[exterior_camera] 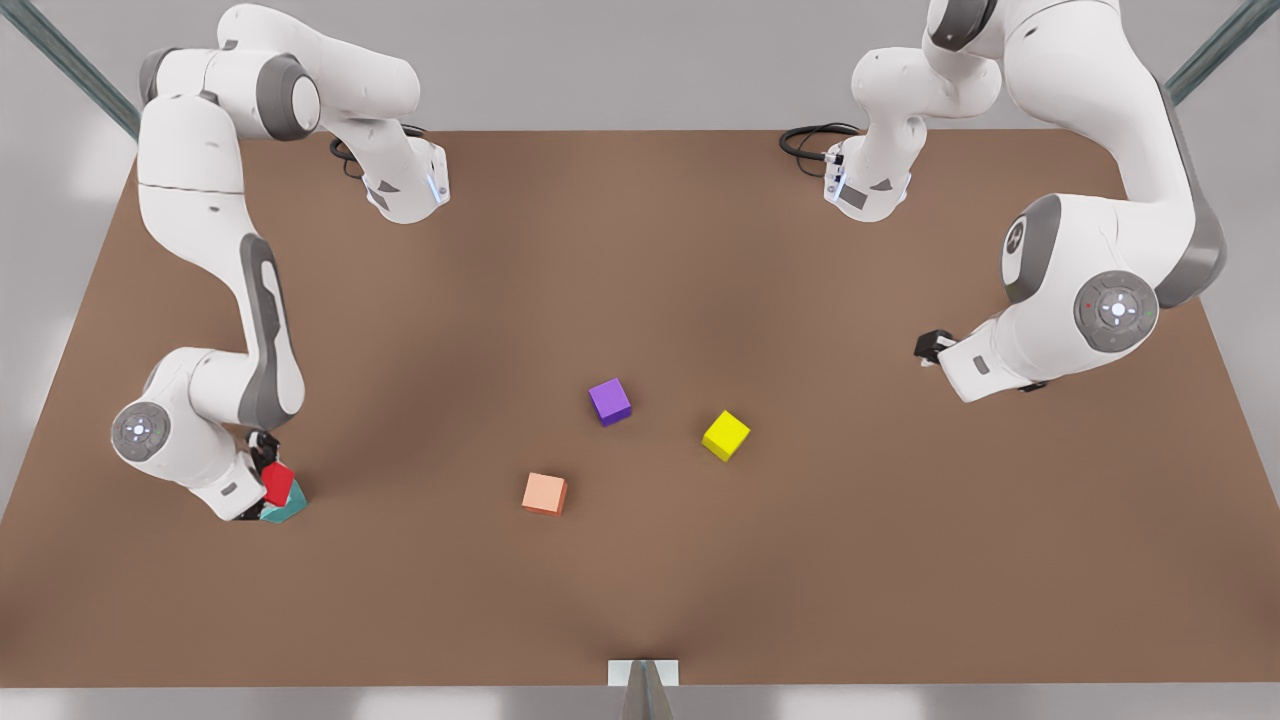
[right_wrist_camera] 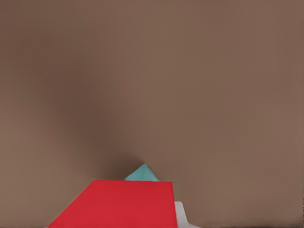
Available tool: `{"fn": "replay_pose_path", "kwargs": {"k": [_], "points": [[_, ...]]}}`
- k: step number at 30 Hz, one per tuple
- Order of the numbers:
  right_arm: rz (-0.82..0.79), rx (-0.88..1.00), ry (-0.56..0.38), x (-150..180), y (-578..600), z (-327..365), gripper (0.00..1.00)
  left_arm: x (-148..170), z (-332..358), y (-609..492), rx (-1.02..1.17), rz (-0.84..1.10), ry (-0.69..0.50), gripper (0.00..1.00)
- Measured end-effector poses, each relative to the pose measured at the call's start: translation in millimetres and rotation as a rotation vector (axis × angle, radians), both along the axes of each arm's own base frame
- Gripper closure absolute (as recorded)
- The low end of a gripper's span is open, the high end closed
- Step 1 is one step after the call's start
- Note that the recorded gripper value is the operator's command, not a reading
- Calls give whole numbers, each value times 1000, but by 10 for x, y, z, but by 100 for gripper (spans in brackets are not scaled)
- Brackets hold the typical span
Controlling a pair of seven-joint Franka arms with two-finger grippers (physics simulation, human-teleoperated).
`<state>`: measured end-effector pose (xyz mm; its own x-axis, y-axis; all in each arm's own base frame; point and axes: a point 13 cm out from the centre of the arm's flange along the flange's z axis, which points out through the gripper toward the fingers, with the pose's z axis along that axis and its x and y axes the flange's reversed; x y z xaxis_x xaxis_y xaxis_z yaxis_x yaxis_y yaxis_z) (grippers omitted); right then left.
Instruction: Pick up red wooden cube and pass to hand red wooden cube and place in blue wooden cube
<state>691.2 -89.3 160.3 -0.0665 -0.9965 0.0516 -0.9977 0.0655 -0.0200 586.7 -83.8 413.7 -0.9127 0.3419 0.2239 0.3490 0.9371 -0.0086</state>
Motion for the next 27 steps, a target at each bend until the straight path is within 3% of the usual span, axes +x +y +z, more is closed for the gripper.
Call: {"fn": "replay_pose_path", "kwargs": {"k": [10,21,22,23,27], "points": [[-200,0,-90,172,-315,-316,50,-29,-180,7,9,50,43,0],[-342,43,-82,52,-336,-512,49,-51,-329,9,22,79,79,0],[-350,45,-82,50,-340,-515,38,-51,-339,10,23,81,81,0],[-359,46,-81,47,-343,-523,0,-51,-350,9,24,82,83,0],[-391,50,-80,35,-376,-555,0,-52,-381,7,27,88,89,0]]}}
